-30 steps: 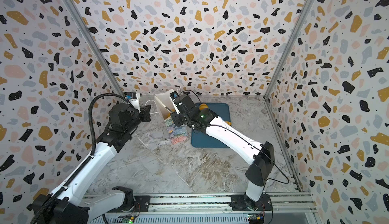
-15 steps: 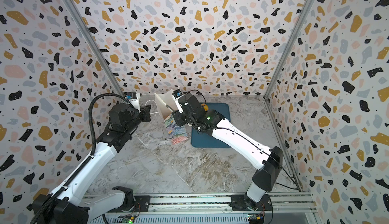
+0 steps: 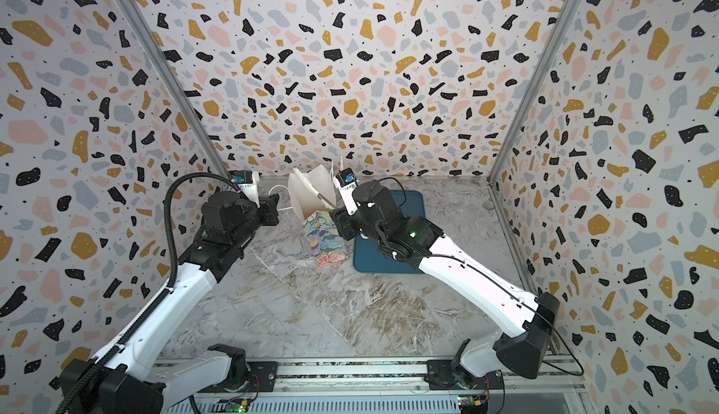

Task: Place the fake bread into the paper bag
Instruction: 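Withdraw the open tongs from the bag back over the tray with the right gripper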

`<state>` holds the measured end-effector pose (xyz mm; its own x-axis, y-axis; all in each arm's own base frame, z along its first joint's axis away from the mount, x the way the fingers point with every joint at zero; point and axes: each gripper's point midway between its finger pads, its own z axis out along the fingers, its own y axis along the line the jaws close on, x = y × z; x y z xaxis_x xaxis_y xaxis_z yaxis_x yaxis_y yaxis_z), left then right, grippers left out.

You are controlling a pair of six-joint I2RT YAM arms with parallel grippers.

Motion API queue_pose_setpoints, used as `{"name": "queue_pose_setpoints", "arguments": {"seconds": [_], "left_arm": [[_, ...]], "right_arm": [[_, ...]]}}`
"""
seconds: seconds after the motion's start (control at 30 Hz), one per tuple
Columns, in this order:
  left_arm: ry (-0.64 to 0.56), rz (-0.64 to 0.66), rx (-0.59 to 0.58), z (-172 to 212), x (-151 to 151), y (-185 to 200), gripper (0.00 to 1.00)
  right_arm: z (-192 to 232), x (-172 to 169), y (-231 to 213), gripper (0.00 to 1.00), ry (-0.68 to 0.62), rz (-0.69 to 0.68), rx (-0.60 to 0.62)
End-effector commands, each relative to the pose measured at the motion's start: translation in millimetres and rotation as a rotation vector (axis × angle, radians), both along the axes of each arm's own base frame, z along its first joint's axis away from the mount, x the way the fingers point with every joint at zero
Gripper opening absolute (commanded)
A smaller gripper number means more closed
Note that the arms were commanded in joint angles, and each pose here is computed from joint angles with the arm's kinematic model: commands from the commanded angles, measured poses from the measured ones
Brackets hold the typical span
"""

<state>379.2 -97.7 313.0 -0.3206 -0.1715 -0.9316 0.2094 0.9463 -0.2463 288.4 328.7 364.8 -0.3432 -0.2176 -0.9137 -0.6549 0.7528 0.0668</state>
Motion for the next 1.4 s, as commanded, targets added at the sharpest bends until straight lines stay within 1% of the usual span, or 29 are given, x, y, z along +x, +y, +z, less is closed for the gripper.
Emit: {"name": "queue_pose_setpoints", "arguments": {"seconds": [0.0, 0.17, 0.43, 0.63, 0.93, 1.37], "left_arm": [[-0.024, 0.007, 0.003, 4.6, 0.0, 0.5, 0.00], [-0.026, -0.012, 0.013, 5.1, -0.3, -2.2, 0.00], [-0.023, 0.010, 0.008, 4.5, 0.5, 1.2, 0.00], [-0.019, 0.005, 0.004, 4.3, 0.0, 0.2, 0.00], [-0.013, -0.004, 0.006, 2.4, 0.7, -1.5, 0.00], [-0.010, -0.005, 0.009, 0.8, 1.2, -2.0, 0.00]], "right_arm": [[22.9, -0.7, -15.6, 0.59, -0.051, -0.032, 0.063], [15.3, -0.3, -34.1, 0.59, -0.035, -0.061, 0.068], [-3.1, 0.9, -66.7, 0.59, -0.001, -0.127, 0.066], [-16.7, -4.8, -88.3, 0.58, -0.008, -0.170, 0.026], [-39.4, -10.2, -102.0, 0.58, 0.018, -0.198, -0.013], [-61.2, -20.5, -120.9, 0.58, 0.017, -0.210, -0.025]]}}
